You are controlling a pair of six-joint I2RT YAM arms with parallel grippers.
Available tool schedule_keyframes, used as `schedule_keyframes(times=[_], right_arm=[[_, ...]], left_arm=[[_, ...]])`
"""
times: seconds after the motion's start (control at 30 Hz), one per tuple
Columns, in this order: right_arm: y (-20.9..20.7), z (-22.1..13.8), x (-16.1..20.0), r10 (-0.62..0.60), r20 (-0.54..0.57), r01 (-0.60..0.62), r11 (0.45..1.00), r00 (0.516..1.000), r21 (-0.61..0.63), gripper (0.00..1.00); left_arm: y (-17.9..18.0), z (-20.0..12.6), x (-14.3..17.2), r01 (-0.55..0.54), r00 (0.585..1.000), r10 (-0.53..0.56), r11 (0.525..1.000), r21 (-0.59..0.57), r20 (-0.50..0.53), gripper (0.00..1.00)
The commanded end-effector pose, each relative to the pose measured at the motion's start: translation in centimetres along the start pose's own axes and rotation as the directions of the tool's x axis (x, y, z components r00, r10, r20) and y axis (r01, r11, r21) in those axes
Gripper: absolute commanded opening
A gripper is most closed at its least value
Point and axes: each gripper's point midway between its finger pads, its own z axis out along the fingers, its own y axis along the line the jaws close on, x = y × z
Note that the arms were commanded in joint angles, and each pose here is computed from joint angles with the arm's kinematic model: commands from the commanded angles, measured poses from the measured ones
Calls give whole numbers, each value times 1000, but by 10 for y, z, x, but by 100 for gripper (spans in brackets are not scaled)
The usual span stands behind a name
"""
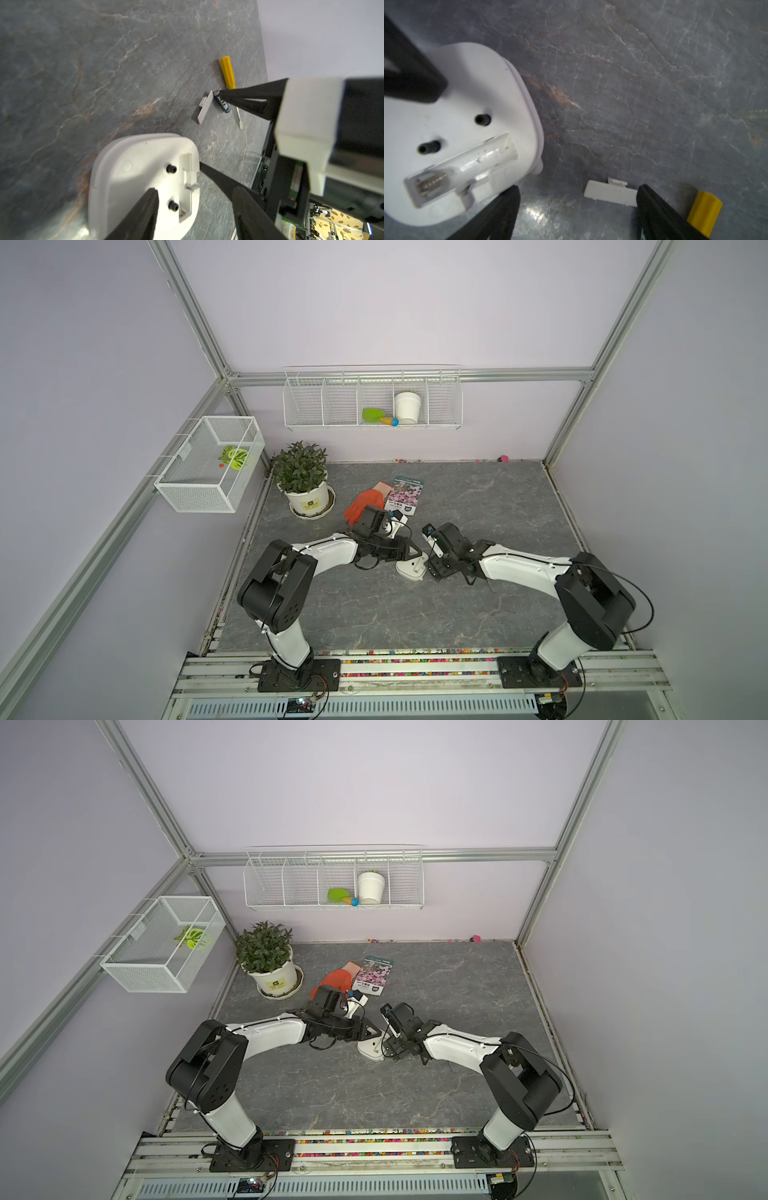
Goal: Remove the battery from the alarm
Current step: Adjust the alarm at the center of the board.
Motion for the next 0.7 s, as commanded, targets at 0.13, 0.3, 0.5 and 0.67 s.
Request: schedule_keyframes(times=[0.13, 0.3, 0.5, 0.67], right_arm=[[11, 14, -20, -52, 12, 52, 997, 999, -65, 92], [-13, 0, -20, 25, 24, -22, 993, 999, -117, 92], [-29, -13, -14, 185, -31, -186, 935, 982, -303, 95], [-28, -1, -8, 203, -101, -224, 923, 974, -312, 95]], left_arm=[[5, -13, 8, 40, 997, -37, 998, -53, 64, 62], [-7, -30, -2, 19, 992, -11, 998, -64, 125, 66], [-16, -57, -12, 3, 979, 16, 996, -92, 202, 71], [-13, -76, -13, 15, 966, 14, 993, -113, 256, 73]])
